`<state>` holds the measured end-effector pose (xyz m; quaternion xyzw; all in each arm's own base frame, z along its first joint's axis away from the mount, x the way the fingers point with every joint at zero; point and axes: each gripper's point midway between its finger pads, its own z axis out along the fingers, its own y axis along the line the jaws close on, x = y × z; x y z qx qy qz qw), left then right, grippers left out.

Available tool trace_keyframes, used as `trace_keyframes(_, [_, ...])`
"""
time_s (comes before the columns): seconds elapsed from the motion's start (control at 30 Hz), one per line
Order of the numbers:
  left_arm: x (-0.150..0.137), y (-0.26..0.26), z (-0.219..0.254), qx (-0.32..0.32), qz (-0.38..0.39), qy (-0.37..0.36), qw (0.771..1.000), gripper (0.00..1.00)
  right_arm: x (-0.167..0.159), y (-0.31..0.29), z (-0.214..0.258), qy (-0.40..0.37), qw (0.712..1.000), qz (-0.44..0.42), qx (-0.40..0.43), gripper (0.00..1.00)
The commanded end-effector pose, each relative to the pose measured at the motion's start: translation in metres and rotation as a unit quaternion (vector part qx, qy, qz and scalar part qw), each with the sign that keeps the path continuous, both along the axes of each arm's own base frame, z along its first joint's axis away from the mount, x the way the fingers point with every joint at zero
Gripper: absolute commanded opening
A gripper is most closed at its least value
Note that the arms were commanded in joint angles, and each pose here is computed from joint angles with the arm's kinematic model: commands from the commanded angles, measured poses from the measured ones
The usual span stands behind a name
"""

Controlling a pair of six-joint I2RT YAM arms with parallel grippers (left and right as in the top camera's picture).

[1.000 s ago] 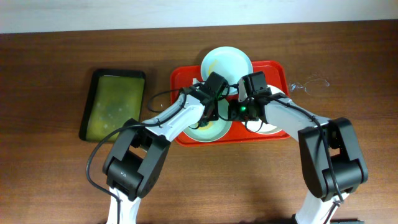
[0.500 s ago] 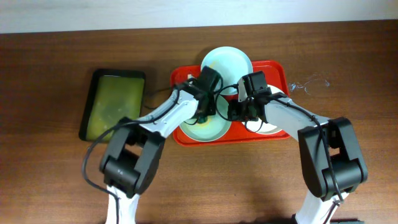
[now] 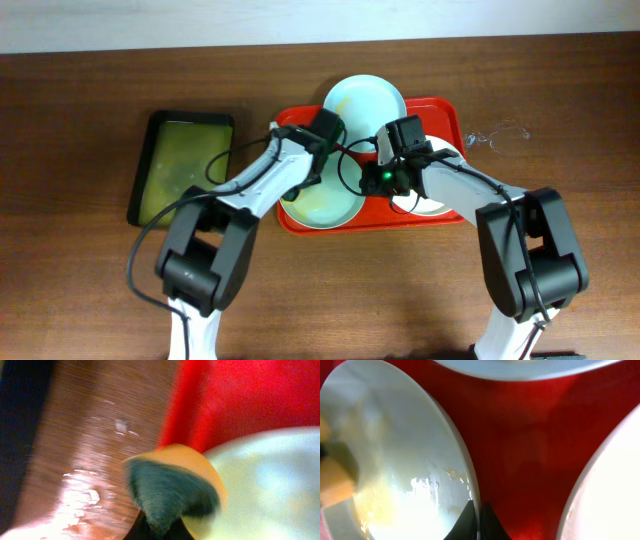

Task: Clean dirty plates on tray and stack at the side
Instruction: 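Lift the pale green plate with the right gripper and set it right of the tray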

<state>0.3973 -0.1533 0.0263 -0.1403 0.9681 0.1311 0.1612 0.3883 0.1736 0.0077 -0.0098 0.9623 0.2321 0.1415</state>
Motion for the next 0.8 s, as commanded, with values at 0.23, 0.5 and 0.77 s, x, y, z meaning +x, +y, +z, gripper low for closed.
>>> trace_keyframes(0.23, [0.029, 0.066, 0.062, -0.081, 0.083, -0.079, 0.99, 0.0, 0.024, -0.058, 0.153, -0.168, 0.954, -0.056, -0.24, 0.04])
trace_keyframes(0.5, [0.032, 0.078, 0.053, -0.052, 0.091, -0.101, 0.989, 0.0, 0.028, -0.057, 0.287, -0.342, 0.752, -0.035, -0.562, 0.04])
trace_keyframes(0.77, [0.033, 0.077, 0.054, -0.057, 0.09, -0.103, 0.989, 0.0, 0.016, -0.074, 0.326, -0.311, 0.643, -0.011, -0.699, 0.04])
